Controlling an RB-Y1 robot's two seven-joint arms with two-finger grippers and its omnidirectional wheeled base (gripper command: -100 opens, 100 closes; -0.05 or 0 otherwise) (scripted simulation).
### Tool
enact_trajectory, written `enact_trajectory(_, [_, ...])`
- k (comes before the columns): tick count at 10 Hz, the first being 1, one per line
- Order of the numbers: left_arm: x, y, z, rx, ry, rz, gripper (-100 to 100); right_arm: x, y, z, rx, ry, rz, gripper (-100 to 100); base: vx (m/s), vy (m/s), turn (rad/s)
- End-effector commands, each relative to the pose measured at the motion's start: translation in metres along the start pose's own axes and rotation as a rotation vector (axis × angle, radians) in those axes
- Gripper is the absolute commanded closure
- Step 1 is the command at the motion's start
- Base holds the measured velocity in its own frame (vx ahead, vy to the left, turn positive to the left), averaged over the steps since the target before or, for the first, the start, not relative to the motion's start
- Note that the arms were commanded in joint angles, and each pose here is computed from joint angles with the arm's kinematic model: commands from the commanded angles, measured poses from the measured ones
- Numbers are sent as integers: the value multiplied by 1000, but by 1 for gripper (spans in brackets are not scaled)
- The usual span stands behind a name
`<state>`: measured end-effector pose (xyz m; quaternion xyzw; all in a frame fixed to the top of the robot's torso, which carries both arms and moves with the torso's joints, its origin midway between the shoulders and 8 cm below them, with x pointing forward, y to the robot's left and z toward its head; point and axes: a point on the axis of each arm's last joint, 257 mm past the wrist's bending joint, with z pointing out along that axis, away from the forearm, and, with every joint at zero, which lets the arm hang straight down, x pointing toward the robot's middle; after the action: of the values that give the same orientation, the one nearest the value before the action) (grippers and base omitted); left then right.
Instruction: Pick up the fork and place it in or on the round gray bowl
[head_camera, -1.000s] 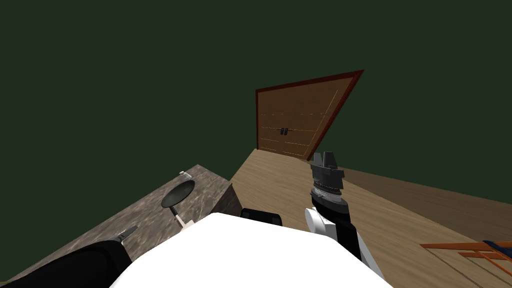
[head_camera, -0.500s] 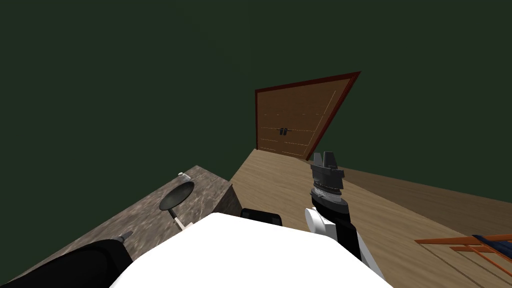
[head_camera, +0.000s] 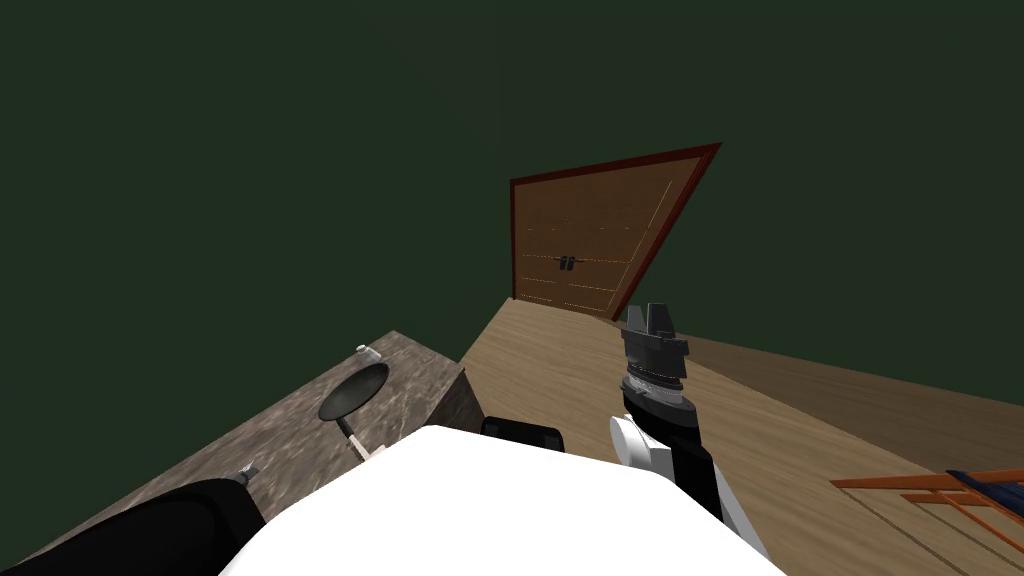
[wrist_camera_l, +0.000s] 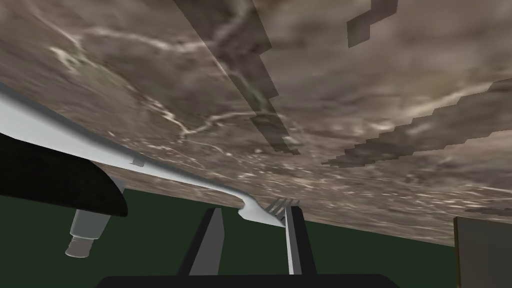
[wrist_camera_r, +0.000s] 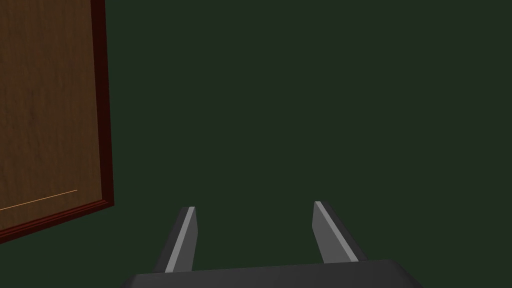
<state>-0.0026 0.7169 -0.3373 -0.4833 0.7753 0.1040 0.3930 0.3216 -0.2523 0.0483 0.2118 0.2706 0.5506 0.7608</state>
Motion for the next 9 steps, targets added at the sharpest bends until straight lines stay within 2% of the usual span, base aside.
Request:
enact_trajectory(1, [-6,-2,-6,5,7,10,100,0,0,0,0,0,0,0,-10,-29,102])
enact_trajectory(2, [-4,-1,-2,4,3,7,100,0,0,0,0,0,0,0,-7,-20,40])
enact_trajectory(3, [-4,0,-3,3,3,6,0,0,0,0,0,0,0,0,0,0,0])
enact_trajectory(4, [-17,-3,-10,19,5,33,100,0,0,0,0,0,0,0,-31,-49,30])
enact_trajectory(9, [-30,-9,-30,54,43,90,100,0,0,0,0,0,0,0,-17,-57,23])
